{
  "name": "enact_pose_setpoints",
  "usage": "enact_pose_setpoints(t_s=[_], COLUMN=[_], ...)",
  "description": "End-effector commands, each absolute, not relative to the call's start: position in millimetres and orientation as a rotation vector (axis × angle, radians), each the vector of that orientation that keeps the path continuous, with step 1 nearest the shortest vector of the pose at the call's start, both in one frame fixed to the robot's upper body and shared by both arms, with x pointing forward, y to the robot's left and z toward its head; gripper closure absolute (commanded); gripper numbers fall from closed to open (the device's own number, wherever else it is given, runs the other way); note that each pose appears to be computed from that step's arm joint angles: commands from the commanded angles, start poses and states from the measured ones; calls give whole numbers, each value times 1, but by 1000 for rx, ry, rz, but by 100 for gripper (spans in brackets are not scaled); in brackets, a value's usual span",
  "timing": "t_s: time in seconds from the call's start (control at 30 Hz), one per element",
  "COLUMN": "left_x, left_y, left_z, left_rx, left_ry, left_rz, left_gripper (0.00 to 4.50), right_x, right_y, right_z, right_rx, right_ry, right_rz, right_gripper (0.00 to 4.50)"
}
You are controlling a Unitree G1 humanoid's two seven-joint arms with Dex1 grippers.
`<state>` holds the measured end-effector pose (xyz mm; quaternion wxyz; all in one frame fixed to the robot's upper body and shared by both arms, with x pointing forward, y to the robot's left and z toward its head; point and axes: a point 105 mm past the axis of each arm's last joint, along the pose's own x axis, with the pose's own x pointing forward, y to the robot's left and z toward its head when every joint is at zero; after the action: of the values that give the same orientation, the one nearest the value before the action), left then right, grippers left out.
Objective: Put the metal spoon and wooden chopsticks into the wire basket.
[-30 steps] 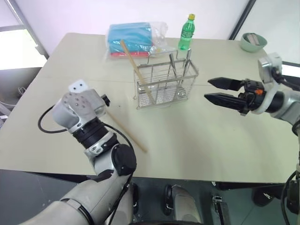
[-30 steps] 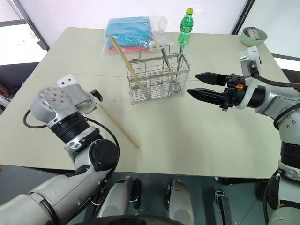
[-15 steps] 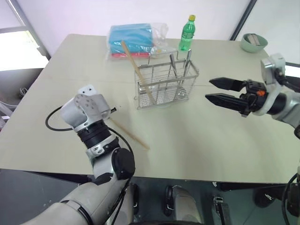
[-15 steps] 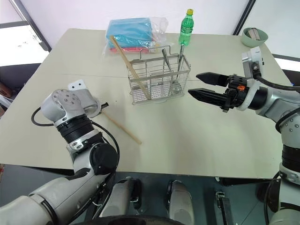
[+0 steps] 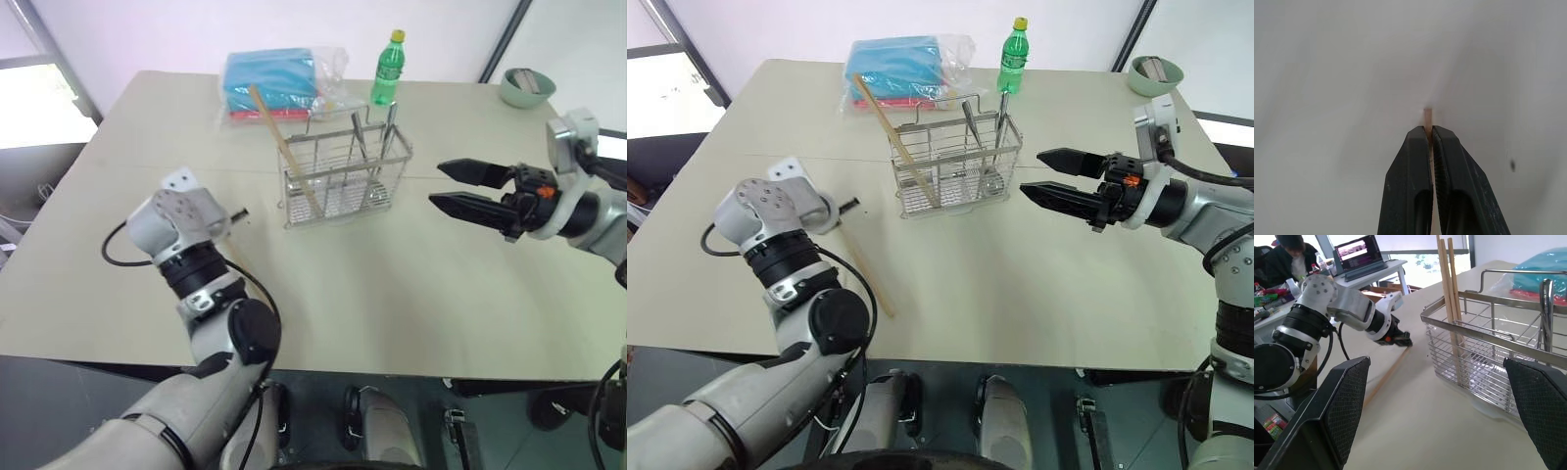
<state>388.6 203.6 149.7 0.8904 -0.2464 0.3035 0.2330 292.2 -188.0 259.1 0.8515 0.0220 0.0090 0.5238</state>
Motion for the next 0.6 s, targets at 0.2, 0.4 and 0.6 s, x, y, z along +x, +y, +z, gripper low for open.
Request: enact_pose_setpoints(t_s=[0.2,0.4,0.6], left_x=[419,403,366], left_y=[289,258,215], left_z=[241,390,464], left_rx=[-695,-764,-759], left_ry=[54,-527,-751], left_rz=[517,-27,-358], left_gripper=[442,442,442], right_x=[288,288,285], right_y=[-199,-199,-196], right_z=[277,280,279], right_rx=[9,23,28], right_ry=[-9,-2,2], right_rz=[1077,1070,1069], right_gripper=[0,0,0])
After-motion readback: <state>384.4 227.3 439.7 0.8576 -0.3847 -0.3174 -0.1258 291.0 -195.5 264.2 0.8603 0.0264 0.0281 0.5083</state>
